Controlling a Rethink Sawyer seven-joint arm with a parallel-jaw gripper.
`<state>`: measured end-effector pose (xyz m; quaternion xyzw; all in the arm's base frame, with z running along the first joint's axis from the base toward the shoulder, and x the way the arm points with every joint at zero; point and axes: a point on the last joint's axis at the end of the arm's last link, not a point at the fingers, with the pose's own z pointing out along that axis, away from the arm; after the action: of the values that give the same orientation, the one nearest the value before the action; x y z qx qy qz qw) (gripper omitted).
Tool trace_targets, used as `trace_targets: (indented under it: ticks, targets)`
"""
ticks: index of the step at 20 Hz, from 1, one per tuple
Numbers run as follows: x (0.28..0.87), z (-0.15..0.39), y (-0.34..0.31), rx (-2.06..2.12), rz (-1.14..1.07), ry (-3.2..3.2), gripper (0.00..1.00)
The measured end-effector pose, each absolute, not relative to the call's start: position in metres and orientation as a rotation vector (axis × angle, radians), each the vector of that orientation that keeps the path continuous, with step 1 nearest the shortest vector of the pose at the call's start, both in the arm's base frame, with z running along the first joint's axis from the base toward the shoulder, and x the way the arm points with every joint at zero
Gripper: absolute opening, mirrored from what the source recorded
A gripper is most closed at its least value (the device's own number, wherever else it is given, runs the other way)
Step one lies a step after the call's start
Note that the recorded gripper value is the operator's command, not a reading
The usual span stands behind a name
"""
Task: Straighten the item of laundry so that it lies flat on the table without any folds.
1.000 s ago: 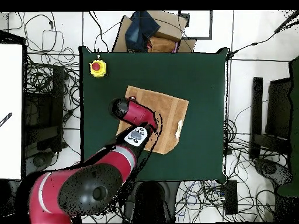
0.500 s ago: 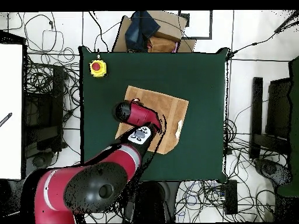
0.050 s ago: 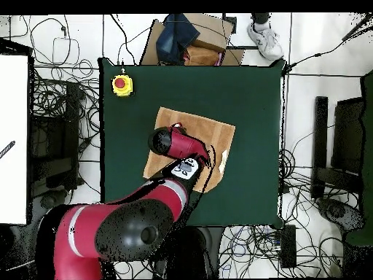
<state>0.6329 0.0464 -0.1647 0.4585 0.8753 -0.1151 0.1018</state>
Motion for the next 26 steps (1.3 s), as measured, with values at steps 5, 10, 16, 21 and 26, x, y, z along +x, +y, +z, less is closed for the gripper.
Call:
trace_targets:
  ticks: [5, 10, 16, 21, 26]
  targets:
    - [0.623, -0.177, 0.037, 1.420, -0.271, 2.583, 1.00]
    - [0.624, -0.174, 0.022, 1.529, -0.141, 2.581, 1.00]
    - [0.624, -0.173, 0.010, 1.605, -0.042, 2.583, 1.00]
    - [0.621, -0.172, 0.007, 1.642, 0.022, 2.592, 1.00]
    - [0.616, -0.169, 0.007, 1.672, 0.071, 2.610, 1.00]
